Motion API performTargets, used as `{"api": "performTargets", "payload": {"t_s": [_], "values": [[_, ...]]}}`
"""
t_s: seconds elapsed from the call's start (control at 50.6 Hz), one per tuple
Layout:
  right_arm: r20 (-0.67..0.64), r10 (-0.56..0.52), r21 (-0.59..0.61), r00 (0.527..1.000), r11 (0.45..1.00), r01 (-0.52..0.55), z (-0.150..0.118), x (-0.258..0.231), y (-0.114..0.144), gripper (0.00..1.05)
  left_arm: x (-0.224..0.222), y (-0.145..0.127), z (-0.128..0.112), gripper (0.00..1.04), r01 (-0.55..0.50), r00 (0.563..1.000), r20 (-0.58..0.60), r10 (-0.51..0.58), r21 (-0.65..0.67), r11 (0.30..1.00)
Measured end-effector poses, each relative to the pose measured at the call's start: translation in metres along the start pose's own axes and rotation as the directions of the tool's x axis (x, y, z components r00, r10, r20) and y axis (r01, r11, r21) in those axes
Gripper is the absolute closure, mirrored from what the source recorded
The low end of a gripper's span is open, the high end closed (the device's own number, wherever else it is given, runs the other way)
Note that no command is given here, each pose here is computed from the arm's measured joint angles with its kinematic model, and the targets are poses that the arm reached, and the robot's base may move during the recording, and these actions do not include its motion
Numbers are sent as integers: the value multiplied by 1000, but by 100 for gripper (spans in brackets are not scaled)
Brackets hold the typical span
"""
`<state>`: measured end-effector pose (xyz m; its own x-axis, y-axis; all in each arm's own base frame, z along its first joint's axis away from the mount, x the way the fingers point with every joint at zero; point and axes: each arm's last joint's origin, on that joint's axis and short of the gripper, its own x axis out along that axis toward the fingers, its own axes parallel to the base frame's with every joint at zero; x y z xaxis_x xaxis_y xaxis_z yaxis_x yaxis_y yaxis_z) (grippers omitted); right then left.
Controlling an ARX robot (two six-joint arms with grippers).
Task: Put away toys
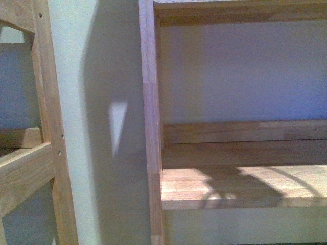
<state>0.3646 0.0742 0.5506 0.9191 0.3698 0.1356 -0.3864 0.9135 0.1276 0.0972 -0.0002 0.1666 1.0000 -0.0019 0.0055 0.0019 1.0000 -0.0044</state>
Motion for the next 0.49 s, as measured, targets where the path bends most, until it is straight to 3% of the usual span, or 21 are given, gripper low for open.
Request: {"api": "performTargets", "payload": {"t_s": [0.494], "values": [[-34,62,78,997,995,-59,-7,24,-12,85,0,0,0,6,0,1000,0,0,0,1000]]}}
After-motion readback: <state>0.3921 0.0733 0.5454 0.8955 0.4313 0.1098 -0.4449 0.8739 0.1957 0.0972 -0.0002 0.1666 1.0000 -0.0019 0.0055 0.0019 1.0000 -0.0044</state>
